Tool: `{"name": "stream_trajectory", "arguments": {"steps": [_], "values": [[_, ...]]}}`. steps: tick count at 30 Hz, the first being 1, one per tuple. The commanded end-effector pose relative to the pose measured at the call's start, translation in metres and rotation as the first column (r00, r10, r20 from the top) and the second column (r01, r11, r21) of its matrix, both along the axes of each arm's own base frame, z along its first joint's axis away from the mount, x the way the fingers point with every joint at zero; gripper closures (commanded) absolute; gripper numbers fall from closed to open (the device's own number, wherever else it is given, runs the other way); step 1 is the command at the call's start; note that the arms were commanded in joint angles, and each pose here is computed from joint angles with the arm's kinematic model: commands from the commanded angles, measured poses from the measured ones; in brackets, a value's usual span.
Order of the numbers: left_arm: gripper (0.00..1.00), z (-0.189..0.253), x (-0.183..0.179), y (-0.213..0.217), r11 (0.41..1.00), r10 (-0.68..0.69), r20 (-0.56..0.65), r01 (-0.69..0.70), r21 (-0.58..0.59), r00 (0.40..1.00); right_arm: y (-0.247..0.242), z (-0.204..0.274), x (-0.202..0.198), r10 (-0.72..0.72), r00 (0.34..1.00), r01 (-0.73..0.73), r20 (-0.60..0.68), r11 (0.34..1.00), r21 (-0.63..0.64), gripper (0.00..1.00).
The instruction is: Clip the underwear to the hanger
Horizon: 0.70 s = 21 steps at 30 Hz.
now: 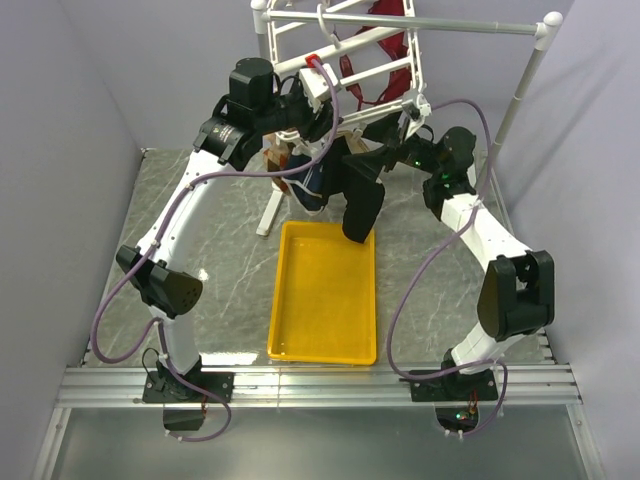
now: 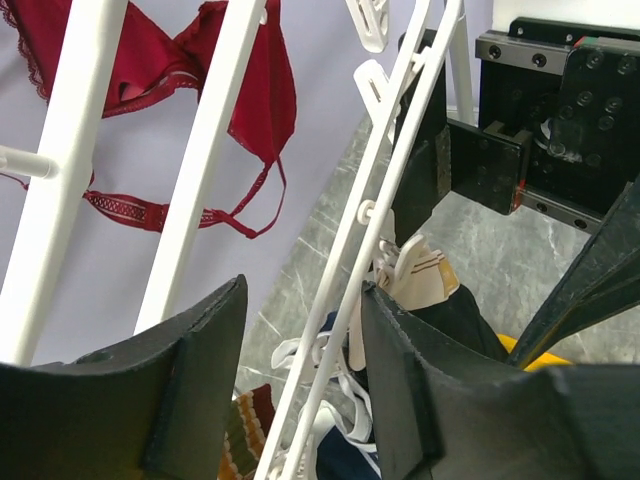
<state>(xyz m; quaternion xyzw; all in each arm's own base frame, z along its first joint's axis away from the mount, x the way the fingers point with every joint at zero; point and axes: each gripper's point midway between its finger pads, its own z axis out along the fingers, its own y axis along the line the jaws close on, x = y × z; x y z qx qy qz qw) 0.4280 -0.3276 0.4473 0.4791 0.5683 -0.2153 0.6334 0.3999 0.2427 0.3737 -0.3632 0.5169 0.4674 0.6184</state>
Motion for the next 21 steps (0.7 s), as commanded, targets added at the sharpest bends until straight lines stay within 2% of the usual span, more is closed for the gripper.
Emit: {"name": "stream_trajectory", "arguments": {"steps": [1, 3, 13, 21], "values": [[0.44, 0.026, -0.009, 0.004, 1.000, -0.007, 0.062, 0.009, -0.030, 0.998, 0.003, 0.019, -0.021, 0.071, 0.995, -0.065, 0.072, 0.995, -0.079, 0.07], [0.43, 0.026, -0.011, 0.004, 0.999, -0.013, 0.060, 0.015, -0.032, 0.998, 0.002, 0.022, -0.026, 0.082, 0.990, -0.070, 0.111, 0.992, -0.103, 0.06], [0.41, 0.032, -0.016, 0.009, 0.999, -0.005, 0.070, 0.007, -0.035, 0.998, -0.005, 0.009, -0.039, 0.084, 0.989, -0.057, 0.123, 0.976, -0.209, 0.06], [0.41, 0.034, -0.015, 0.006, 0.999, -0.015, 0.073, 0.018, -0.044, 0.997, -0.014, -0.004, -0.034, 0.075, 0.954, 0.026, 0.291, 0.944, -0.328, 0.07]]}}
